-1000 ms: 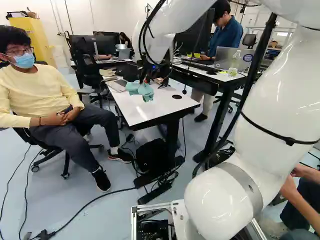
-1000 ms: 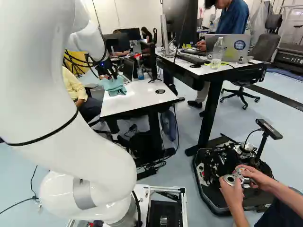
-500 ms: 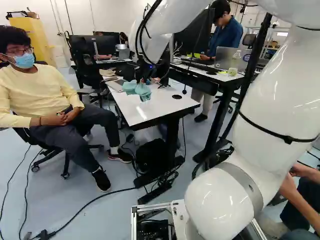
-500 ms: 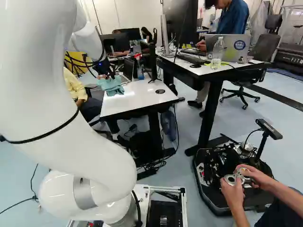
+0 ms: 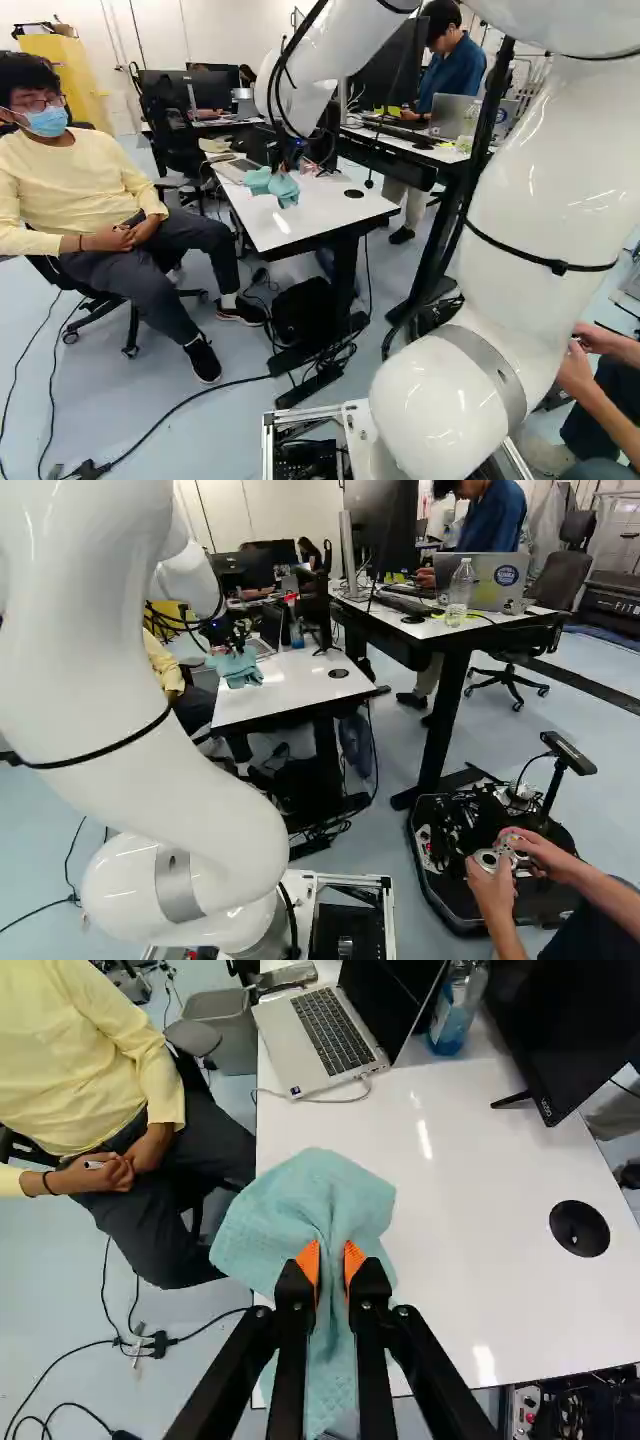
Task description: Clean the table with the green towel
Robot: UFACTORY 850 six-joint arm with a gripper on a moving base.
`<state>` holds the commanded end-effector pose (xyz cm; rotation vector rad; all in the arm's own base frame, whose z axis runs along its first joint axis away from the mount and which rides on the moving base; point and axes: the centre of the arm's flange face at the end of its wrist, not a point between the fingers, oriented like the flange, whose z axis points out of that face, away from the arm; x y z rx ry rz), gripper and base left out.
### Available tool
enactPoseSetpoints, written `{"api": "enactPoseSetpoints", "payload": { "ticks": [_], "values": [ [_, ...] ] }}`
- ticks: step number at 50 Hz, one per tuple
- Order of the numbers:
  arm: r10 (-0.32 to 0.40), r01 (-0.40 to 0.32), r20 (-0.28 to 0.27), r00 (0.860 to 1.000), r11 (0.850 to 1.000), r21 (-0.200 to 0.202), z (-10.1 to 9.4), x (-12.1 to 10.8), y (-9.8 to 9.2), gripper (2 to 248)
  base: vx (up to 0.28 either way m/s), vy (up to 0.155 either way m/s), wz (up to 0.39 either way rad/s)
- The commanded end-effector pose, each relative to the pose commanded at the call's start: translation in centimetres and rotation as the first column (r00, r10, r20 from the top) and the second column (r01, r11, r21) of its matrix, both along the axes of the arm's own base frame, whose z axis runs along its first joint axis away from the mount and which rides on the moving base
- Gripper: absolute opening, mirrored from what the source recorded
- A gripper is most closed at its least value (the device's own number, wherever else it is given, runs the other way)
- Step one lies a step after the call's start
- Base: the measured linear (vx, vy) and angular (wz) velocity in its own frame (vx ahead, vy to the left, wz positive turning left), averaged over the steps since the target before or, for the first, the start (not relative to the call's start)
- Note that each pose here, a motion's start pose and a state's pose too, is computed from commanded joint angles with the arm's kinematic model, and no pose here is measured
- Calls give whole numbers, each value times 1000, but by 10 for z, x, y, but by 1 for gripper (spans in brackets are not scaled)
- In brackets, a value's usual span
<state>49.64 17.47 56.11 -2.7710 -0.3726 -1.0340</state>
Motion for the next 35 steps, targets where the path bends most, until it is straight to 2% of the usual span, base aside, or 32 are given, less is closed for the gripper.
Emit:
{"api": "enactPoseSetpoints", "payload": {
  "ticks": [35],
  "values": [
    [16, -16, 46, 999, 1000, 10, -35, 8, 15, 51, 0, 0, 0]
  ]
}}
